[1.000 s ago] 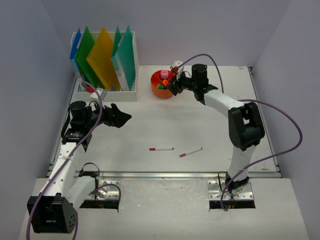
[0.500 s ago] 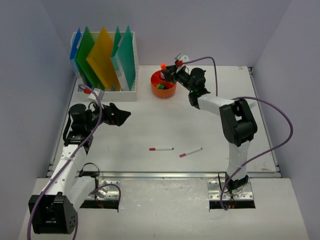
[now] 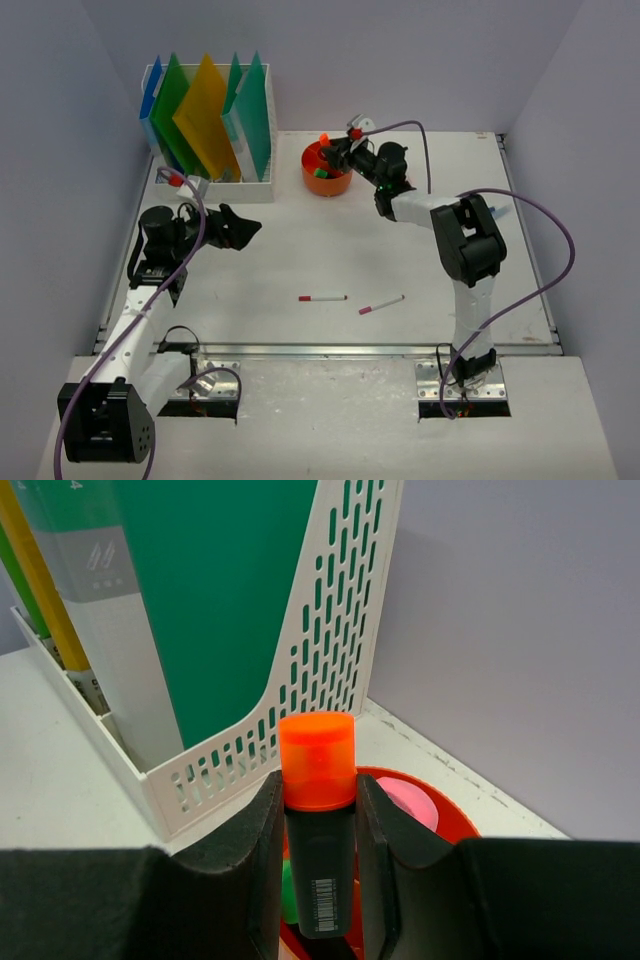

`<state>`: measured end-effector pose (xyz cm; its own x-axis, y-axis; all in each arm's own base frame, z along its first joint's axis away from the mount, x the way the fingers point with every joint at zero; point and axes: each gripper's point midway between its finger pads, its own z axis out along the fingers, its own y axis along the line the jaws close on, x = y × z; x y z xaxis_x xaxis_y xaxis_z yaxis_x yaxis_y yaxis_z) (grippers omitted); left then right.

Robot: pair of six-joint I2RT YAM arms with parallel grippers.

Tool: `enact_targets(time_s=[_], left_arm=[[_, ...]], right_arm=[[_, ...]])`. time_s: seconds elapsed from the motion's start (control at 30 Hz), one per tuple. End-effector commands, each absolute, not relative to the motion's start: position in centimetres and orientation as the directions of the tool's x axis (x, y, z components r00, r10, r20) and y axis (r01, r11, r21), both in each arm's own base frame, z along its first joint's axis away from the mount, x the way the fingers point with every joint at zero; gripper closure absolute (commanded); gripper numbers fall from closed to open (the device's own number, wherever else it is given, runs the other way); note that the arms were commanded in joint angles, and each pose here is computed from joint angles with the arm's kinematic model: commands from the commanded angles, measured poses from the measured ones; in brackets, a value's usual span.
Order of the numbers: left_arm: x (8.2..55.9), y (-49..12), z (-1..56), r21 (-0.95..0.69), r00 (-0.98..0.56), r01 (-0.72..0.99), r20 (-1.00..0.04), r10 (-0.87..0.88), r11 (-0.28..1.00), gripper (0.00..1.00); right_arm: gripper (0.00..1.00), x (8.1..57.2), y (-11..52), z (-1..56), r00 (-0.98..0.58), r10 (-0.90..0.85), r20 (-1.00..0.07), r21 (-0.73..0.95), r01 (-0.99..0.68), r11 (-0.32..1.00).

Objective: Organize the desk

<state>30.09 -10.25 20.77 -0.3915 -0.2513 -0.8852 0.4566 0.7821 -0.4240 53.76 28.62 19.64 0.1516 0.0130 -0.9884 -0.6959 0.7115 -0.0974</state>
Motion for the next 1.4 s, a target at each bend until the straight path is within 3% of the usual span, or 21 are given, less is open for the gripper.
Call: enact_targets(time_s=[0.0,0.3,0.4,0.43,0.47,0.53,0.77,0.93,1.07,1.13,1.27,1.37], left_arm=[[31.0,-9.7,22.0,-0.379,-0.324,0.469,-0.914,-0.244,0.798,0.00],[31.4,-9.4,21.6,-0.368,-0.324,0.458,-0.917,-0.233,0.809,0.00],[31.5,-9.3,21.7,-0.360,-0.320,0.457,-0.920,-0.227,0.813,0.00],[31.5,-9.3,21.6,-0.361,-0.322,0.455,-0.919,-0.228,0.814,0.00],[31.5,-9.3,21.6,-0.360,-0.322,0.456,-0.919,-0.226,0.814,0.00],[31.5,-9.3,21.7,-0.358,-0.320,0.457,-0.920,-0.225,0.815,0.00],[31.0,-9.7,23.0,-0.361,-0.304,0.481,-0.923,-0.234,0.799,0.00],[30.2,-9.7,23.9,-0.340,-0.280,0.494,-0.934,-0.223,0.800,0.00],[29.5,-9.7,23.6,-0.321,-0.291,0.496,-0.937,-0.194,0.807,0.00],[29.3,-9.7,23.5,-0.317,-0.301,0.500,-0.936,-0.181,0.806,0.00],[28.9,-9.5,22.4,-0.331,-0.364,0.477,-0.918,-0.159,0.815,0.00],[28.8,-9.4,22.0,-0.331,-0.382,0.464,-0.912,-0.152,0.822,0.00]], right_arm=[[1.00,54.2,28.5,20.3,0.208,0.043,-0.977,-0.115,-0.690,0.715],[0.98,54.8,28.4,18.5,0.219,0.032,-0.975,-0.133,-0.698,0.703],[0.82,54.9,28.4,18.0,0.225,0.026,-0.974,-0.144,-0.702,0.697],[0.82,54.9,28.3,18.1,0.228,0.027,-0.973,-0.145,-0.701,0.698],[0.67,54.7,28.3,18.0,0.231,0.027,-0.973,-0.149,-0.705,0.693],[0.48,54.1,28.3,18.5,0.236,0.029,-0.971,-0.154,-0.718,0.679],[0.33,50.6,28.2,22.9,0.298,0.013,-0.955,-0.227,-0.756,0.614],[0.33,46.4,28.3,24.9,0.353,-0.074,-0.933,-0.342,-0.803,0.488],[0.44,42.2,28.9,20.1,0.066,-0.292,-0.954,-0.155,-0.943,0.293],[0.48,40.2,28.8,18.1,-0.004,-0.453,-0.891,-0.107,-0.970,0.219],[0.55,36.4,28.3,13.9,0.000,-0.687,-0.727,-0.133,-0.981,0.141],[0.56,32.6,28.6,11.3,-0.022,-0.768,-0.641,-0.087,-0.991,0.101]])
